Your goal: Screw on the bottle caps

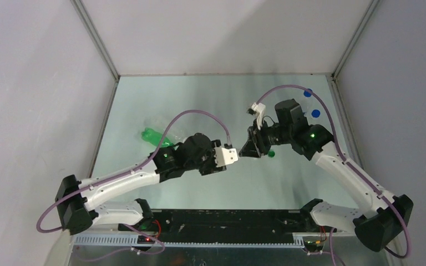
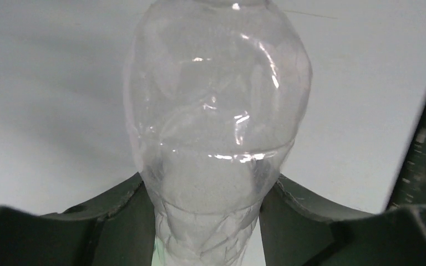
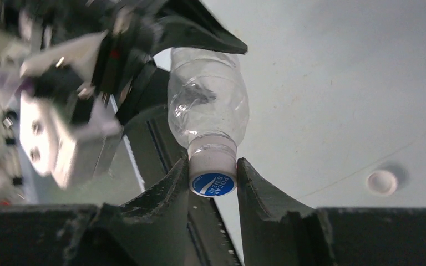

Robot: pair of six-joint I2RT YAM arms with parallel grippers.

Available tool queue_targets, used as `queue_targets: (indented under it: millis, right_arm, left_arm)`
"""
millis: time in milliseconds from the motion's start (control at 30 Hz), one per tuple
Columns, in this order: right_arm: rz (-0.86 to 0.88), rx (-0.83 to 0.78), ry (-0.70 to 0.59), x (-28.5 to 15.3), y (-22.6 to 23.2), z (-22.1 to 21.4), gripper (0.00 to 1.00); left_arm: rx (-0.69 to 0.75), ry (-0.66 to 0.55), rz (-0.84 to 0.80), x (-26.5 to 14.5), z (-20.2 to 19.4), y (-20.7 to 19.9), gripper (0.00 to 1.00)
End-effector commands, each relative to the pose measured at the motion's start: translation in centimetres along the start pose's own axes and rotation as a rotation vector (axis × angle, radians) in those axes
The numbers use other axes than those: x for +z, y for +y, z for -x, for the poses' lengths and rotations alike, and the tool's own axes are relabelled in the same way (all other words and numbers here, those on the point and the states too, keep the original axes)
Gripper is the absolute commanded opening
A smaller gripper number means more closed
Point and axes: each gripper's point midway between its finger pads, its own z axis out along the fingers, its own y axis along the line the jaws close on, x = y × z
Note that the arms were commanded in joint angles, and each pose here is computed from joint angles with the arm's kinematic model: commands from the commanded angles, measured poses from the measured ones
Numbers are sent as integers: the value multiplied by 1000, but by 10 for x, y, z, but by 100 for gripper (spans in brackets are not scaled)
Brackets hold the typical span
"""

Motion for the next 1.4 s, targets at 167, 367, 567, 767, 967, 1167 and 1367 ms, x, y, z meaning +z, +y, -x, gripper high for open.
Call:
queue_targets:
  millis: [167, 367, 567, 767, 967, 1167, 1367]
  right_arm:
    - [-180, 697, -83, 18, -36, 15, 0]
    - [-275, 821, -164, 16, -52, 18, 1]
    - [-304, 817, -231, 7, -55, 29, 36]
    - [-303, 619, -341, -16, -46, 58, 79]
    - [-330, 425, -462, -50, -34, 83, 99]
    - [-403, 328, -480, -77, -37, 77, 99]
    - [-376, 170, -554, -106, -21, 80, 100]
  left_arm:
    - [77, -561, 445, -43, 131, 65, 40]
    - [3, -609, 517, -44, 128, 71, 40]
    - [1, -557, 523, -27, 111, 66, 39]
    - [-78, -468, 483, -4, 73, 51, 39]
    - [-137, -389, 439, 18, 42, 36, 38]
    - [-178, -394, 378, 28, 39, 26, 38]
    - [-250, -447, 330, 22, 44, 27, 38]
